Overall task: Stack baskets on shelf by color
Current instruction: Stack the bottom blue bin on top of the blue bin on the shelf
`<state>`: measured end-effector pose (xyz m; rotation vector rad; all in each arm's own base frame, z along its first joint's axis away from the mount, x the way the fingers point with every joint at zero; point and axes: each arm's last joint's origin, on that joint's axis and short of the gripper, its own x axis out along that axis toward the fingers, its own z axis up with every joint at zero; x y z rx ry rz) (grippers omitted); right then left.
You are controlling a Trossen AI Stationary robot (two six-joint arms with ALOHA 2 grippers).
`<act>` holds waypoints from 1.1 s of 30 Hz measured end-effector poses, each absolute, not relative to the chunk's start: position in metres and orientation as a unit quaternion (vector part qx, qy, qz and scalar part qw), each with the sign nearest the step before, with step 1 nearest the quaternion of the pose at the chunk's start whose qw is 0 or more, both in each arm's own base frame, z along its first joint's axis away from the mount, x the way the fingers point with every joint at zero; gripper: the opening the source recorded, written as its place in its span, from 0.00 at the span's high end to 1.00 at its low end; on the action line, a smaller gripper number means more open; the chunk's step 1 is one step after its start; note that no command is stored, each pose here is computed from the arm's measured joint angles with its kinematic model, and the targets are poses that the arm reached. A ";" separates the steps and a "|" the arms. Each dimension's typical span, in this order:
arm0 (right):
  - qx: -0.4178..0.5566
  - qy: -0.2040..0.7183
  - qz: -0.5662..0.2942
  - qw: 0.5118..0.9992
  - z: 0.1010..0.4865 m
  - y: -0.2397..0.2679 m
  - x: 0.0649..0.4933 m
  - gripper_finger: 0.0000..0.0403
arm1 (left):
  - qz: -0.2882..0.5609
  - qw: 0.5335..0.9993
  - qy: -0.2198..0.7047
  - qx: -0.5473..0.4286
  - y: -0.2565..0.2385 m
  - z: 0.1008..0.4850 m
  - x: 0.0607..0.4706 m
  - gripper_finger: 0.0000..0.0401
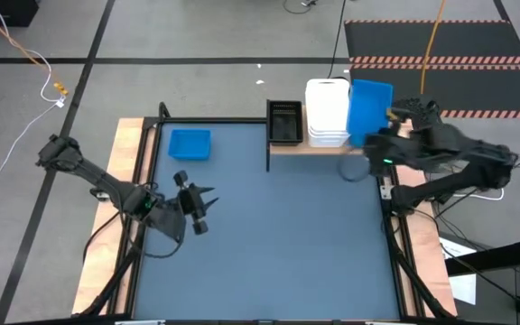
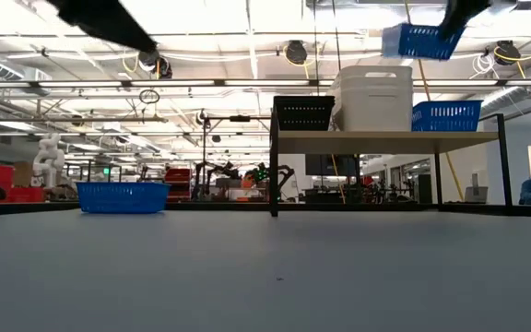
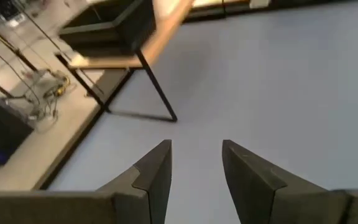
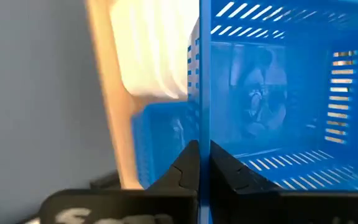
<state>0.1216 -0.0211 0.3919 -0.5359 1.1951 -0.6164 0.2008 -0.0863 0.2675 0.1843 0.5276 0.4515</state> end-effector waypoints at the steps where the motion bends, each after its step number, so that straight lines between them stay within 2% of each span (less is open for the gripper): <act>1: -0.241 0.562 -0.292 0.735 0.390 -0.027 0.126 1.00 | 0.220 0.939 0.249 0.090 -0.085 0.271 0.202 0.64; 6: -0.202 0.622 -0.315 0.688 0.382 -0.055 0.136 1.00 | 0.215 0.946 0.223 0.092 -0.082 0.280 0.203 0.64; 10: -0.172 0.637 -0.319 0.680 0.380 -0.066 0.132 1.00 | 0.208 0.946 0.231 0.097 -0.085 0.279 0.200 0.64; 14: -0.149 0.636 -0.311 0.690 0.384 -0.070 0.119 1.00 | 0.202 0.947 0.231 0.098 -0.088 0.278 0.198 0.64; 21: -0.089 0.639 -0.244 0.724 0.381 -0.075 0.111 1.00 | 0.201 0.949 0.226 0.089 -0.089 0.279 0.198 0.64; 33: -0.138 0.737 -0.154 0.644 0.330 -0.082 0.112 0.97 | 0.201 0.950 0.224 0.087 -0.089 0.279 0.198 0.64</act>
